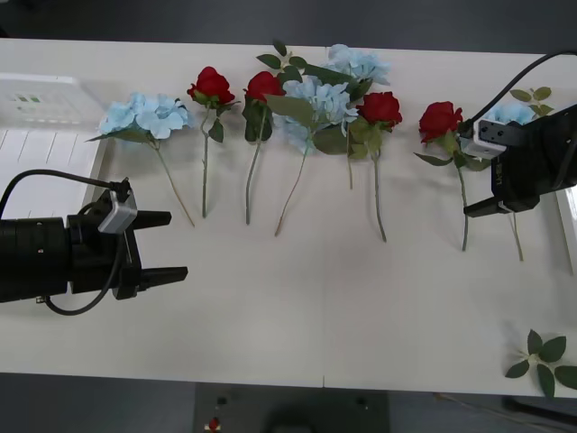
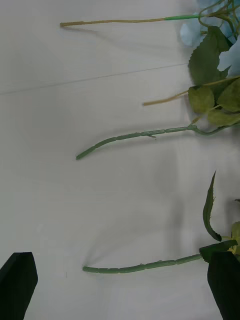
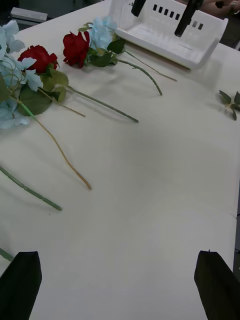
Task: Put the red flowers into the right box and the blue flowers into the left box
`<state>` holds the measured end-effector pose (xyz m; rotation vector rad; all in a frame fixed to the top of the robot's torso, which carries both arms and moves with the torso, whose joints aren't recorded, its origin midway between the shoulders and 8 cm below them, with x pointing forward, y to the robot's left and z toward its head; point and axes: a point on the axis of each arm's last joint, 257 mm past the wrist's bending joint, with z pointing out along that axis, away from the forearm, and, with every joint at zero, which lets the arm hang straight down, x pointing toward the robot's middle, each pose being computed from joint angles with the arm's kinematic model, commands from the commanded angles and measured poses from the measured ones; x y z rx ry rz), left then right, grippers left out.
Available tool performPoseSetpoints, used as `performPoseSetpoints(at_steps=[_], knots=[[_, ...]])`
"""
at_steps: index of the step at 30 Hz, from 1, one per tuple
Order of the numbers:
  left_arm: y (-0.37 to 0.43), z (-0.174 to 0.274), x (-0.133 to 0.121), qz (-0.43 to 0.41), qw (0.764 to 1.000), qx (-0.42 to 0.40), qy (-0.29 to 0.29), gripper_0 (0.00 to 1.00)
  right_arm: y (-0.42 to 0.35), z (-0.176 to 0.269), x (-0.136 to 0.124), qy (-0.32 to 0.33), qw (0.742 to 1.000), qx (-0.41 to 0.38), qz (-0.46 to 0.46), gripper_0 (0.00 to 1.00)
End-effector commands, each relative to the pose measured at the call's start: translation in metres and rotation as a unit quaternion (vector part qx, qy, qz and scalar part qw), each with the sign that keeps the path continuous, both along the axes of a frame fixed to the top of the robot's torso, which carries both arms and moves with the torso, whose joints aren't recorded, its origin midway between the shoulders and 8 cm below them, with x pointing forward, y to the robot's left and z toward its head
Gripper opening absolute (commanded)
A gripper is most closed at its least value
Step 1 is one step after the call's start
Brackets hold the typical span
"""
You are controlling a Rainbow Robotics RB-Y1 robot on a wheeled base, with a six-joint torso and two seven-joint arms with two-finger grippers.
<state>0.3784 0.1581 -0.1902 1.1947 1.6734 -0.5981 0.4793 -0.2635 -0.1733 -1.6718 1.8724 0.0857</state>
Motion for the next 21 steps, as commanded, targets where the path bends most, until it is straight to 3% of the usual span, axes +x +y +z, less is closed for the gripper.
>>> performPoseSetpoints(at_steps=[1, 2, 3, 6, 13, 17, 21], knots=[[-0.006, 0.012, 0.002, -0.003, 1.0, -0.008, -0.01, 0.89, 0.012, -0.034, -0.02, 0.041, 0.999, 0.014, 0.002, 1.0], [-0.008, -0.022, -0.015, 0.005, 0.999, -0.02, 0.035, 0.89, 0.013, -0.027, -0.016, 0.03, 0.999, 0.012, 0.004, 1.0], [-0.008, -0.023, -0.015, 0.005, 0.999, -0.019, 0.036, 0.89, 0.013, -0.029, -0.016, 0.031, 0.999, 0.012, 0.003, 1.0], [-0.008, -0.02, -0.016, -0.003, 0.999, -0.017, 0.037, 0.89, 0.007, -0.014, -0.008, 0.011, 1.0, 0.004, 0.003, 1.0], [0.005, 0.016, -0.023, -0.041, 0.999, -0.003, 0.021, 0.88, 0.0, 0.072, 0.015, -0.058, 0.998, 0.029, 0.01, 1.0], [0.013, 0.038, -0.02, -0.024, 0.999, 0.014, -0.014, 0.88, -0.014, 0.104, 0.034, -0.017, 0.986, 0.08, -0.144, 1.0], [0.024, 0.054, -0.011, 0.045, 0.999, 0.013, -0.011, 0.88, -0.023, 0.103, 0.047, 0.032, 0.949, 0.119, -0.289, 1.0]])
